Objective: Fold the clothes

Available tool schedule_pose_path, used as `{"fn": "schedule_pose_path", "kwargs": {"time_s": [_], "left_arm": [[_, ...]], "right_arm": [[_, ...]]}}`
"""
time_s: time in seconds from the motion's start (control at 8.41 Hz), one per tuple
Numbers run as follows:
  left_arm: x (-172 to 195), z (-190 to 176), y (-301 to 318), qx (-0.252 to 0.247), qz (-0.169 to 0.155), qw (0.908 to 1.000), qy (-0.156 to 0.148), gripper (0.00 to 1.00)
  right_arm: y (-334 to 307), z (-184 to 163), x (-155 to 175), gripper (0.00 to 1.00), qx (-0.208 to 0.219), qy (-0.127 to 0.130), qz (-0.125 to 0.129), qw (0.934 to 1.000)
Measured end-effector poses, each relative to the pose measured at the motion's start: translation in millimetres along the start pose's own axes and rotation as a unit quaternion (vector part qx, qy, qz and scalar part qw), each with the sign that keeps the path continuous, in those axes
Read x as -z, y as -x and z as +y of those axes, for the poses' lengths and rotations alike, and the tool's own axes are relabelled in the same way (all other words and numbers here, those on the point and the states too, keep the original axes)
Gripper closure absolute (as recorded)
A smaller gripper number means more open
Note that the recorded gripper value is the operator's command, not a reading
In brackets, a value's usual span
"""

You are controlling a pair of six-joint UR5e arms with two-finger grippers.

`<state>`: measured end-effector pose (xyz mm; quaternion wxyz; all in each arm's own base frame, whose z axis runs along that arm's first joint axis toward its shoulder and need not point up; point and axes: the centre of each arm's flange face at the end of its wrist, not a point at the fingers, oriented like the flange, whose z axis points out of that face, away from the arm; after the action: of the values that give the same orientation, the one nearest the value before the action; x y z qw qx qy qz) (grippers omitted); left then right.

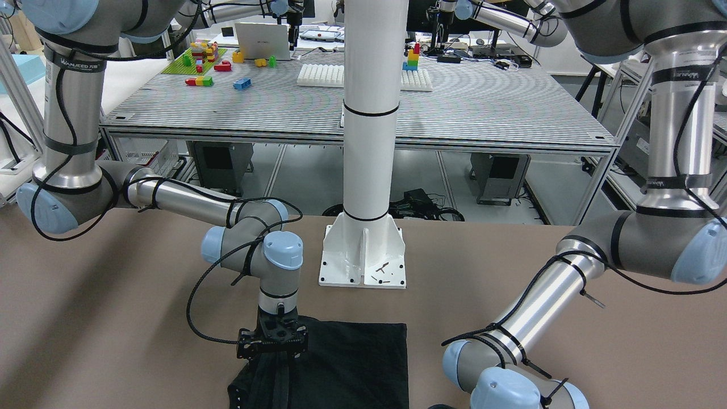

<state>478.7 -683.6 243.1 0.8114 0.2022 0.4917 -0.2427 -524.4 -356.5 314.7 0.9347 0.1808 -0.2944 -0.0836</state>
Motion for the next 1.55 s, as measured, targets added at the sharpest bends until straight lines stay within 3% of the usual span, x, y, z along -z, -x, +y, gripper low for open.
{"fn": "schedule_pose_path", "kwargs": {"time_s": [0.24, 0.59, 0.83, 1.19, 1.55], "left_arm": [[3.4, 1.6, 5.8, 0.0, 0.002, 1.0, 0.0, 0.06], [6.2, 3.6, 13.5, -0.001, 0.003, 1.0, 0.002, 0.06], [6.8, 3.7, 13.0, -0.002, 0.004, 1.0, 0.002, 0.07], [9.4, 3.2, 12.7, -0.002, 0.006, 1.0, 0.003, 0.07], [21.3, 3.8, 31.3, -0.007, 0.01, 0.9999, 0.01, 0.07]], "right_arm": [[-19.2, -3.3, -1.7, 0.05, 0.026, -0.001, 0.006, 0.9996], [-83.6, 20.6, 8.2, 0.05, 0.07, -0.006, 0.012, 0.9975], [-90.5, 16.9, 14.1, 0.05, 0.071, -0.01, 0.01, 0.9974], [-59.2, -45.6, 24.1, 0.05, 0.044, -0.022, 0.01, 0.9987], [-20.9, -94.0, 8.5, 0.05, 0.0, -0.024, 0.016, 0.9996]]}}
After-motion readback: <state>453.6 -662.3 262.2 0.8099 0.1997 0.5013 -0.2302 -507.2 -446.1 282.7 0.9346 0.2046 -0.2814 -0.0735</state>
